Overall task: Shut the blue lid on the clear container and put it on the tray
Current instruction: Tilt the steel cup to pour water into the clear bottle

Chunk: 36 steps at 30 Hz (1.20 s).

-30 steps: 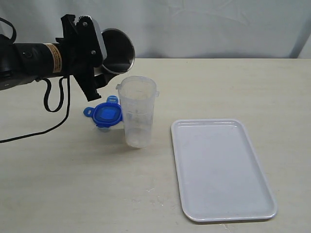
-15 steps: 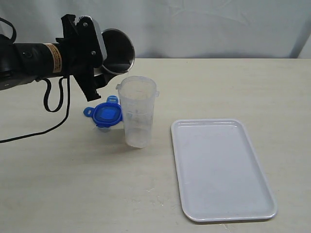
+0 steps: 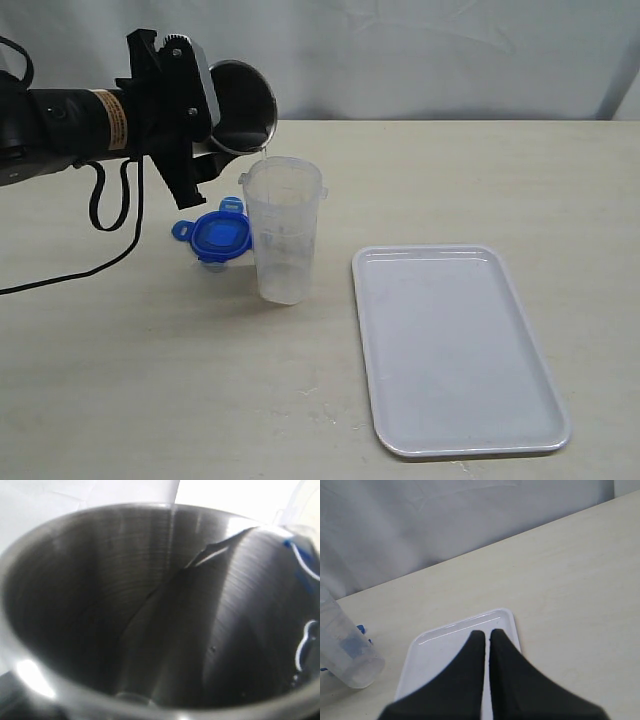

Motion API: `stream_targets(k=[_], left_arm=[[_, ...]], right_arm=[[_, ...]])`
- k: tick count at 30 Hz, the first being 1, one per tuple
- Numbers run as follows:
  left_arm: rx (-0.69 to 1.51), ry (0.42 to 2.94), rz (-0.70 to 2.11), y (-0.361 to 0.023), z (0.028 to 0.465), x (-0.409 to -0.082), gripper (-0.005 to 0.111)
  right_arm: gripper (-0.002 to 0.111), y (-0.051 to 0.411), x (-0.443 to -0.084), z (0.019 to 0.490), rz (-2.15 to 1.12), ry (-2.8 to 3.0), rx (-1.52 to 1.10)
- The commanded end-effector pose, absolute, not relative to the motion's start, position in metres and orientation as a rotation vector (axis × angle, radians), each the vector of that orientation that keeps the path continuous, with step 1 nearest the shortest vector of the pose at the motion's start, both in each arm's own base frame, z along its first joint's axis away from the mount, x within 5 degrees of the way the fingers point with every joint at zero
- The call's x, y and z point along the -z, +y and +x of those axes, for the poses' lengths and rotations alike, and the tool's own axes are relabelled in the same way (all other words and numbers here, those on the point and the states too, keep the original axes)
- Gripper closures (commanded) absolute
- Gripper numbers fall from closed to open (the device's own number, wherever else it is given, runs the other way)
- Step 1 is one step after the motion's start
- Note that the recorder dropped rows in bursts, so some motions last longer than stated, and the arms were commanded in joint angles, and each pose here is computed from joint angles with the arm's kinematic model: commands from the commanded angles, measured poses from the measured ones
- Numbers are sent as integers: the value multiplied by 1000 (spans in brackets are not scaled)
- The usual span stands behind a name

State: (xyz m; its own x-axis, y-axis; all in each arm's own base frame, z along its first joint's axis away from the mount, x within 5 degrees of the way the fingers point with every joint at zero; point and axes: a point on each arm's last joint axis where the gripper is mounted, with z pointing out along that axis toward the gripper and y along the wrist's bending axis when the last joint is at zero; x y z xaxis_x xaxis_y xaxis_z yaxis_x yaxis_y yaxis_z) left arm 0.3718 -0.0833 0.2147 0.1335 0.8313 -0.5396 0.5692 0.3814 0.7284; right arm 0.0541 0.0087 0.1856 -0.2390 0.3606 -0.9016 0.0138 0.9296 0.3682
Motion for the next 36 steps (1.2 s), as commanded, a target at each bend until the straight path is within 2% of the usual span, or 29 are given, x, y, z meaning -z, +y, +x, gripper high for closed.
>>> stream_targets(k=[1, 36], left_arm=[[-283, 1493, 1275, -89, 372, -226, 107], [-307, 1481, 1300, -88, 372, -225, 107]], right_arm=[[104, 9, -185, 54, 283, 1791, -331], [104, 9, -185, 54, 283, 1791, -331]])
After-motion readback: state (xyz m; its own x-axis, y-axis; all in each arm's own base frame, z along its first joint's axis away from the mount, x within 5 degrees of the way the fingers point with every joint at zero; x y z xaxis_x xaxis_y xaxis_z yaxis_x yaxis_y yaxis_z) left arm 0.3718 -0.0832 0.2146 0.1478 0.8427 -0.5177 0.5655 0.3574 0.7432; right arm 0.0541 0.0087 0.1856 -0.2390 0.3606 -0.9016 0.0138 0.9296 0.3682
